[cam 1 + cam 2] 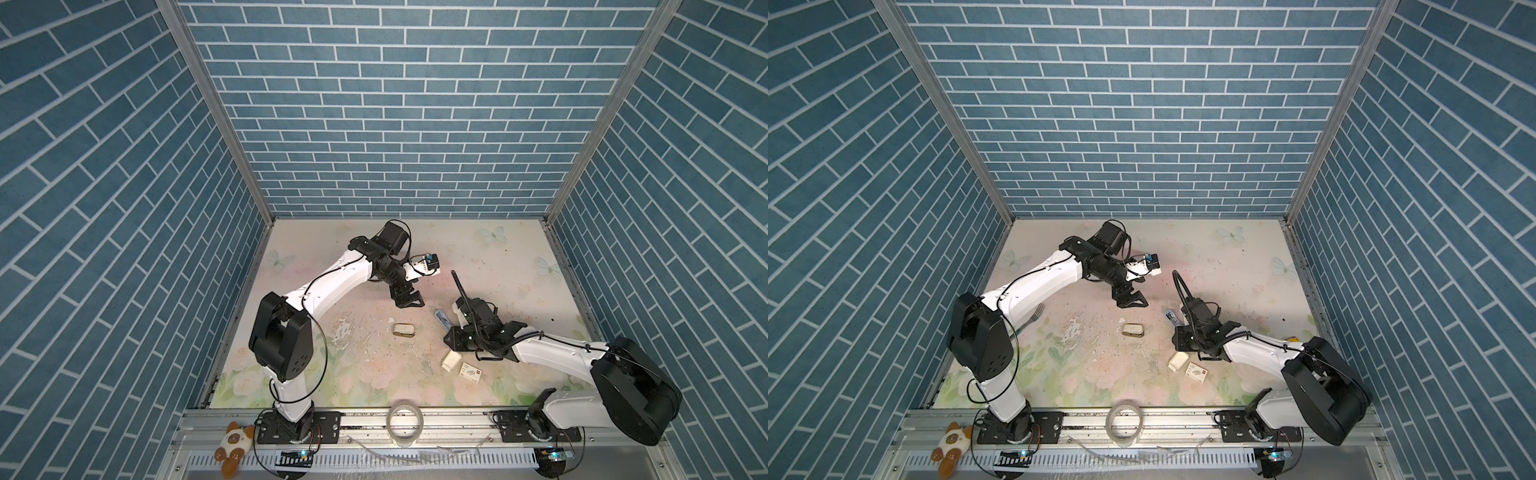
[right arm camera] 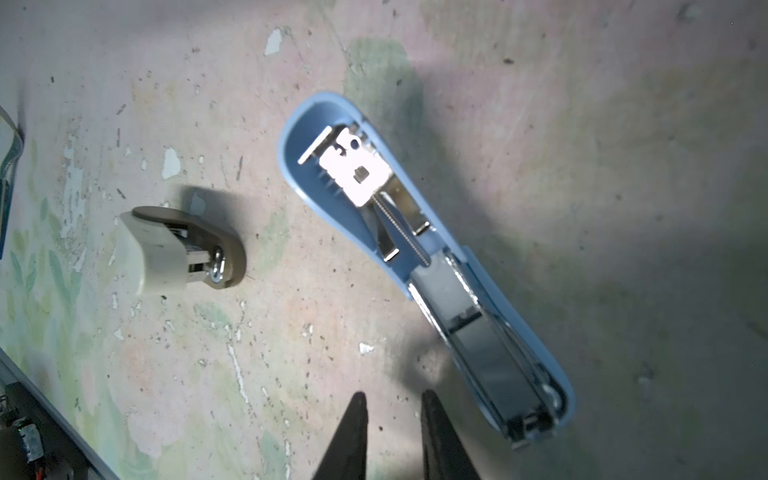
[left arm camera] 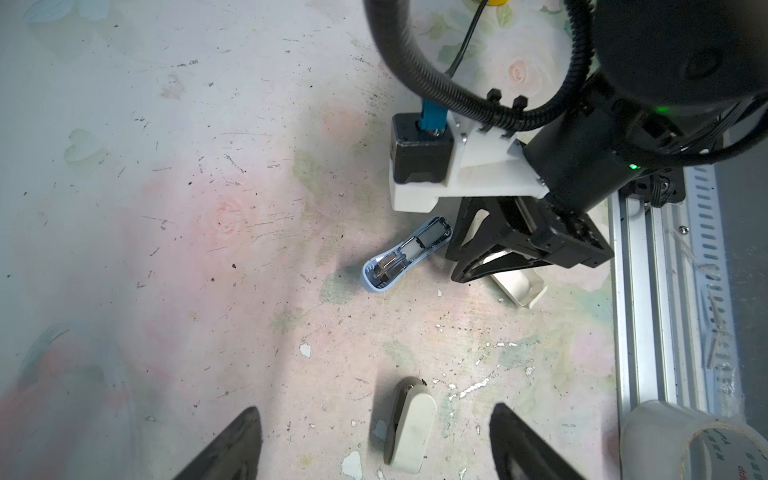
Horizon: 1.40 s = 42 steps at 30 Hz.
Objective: Load the staples into the stapler
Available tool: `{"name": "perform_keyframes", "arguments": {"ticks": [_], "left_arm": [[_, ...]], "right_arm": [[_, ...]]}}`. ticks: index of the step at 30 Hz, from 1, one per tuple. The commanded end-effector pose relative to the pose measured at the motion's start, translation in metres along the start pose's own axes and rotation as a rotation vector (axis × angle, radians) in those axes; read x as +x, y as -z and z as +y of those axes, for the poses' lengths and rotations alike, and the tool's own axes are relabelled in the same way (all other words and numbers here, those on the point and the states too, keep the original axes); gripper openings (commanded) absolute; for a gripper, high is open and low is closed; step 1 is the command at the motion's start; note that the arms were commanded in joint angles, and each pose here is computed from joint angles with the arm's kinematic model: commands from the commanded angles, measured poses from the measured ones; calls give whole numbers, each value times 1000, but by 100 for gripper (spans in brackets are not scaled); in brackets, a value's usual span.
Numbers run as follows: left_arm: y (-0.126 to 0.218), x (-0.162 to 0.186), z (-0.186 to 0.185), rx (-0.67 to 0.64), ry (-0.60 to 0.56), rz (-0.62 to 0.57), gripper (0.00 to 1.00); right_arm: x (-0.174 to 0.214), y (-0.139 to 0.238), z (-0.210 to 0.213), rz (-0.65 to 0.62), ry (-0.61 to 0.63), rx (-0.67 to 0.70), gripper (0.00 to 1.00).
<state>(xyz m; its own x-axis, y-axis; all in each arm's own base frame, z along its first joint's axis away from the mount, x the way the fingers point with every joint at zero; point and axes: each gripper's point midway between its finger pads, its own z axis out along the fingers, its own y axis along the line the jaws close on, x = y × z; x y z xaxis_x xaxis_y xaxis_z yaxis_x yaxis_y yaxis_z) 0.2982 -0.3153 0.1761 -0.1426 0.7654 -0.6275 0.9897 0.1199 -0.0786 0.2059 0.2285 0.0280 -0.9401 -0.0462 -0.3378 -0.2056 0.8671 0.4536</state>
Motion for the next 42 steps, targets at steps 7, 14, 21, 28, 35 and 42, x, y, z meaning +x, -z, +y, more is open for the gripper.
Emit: {"name": "perform_keyframes", "arguments": {"ticks": [7, 14, 21, 28, 35, 42], "left_arm": [[-27, 9, -11, 52, -5, 26, 87], [-44, 14, -20, 67, -30, 57, 87], [-66, 25, -28, 77, -55, 104, 87], [-97, 36, -38, 44, 5, 167, 83], [-94, 36, -49, 28, 57, 145, 82], [-81, 31, -48, -7, 47, 132, 82]], "right_arm": [[-9, 2, -16, -23, -54, 67, 25], [-13, 3, -25, -33, -74, 84, 25], [-15, 2, -21, -35, -81, 61, 25], [-19, 18, -14, -67, -108, 5, 26], [-13, 31, -13, -48, -140, -17, 24], [1, 17, -18, 11, -150, -18, 21]]}}
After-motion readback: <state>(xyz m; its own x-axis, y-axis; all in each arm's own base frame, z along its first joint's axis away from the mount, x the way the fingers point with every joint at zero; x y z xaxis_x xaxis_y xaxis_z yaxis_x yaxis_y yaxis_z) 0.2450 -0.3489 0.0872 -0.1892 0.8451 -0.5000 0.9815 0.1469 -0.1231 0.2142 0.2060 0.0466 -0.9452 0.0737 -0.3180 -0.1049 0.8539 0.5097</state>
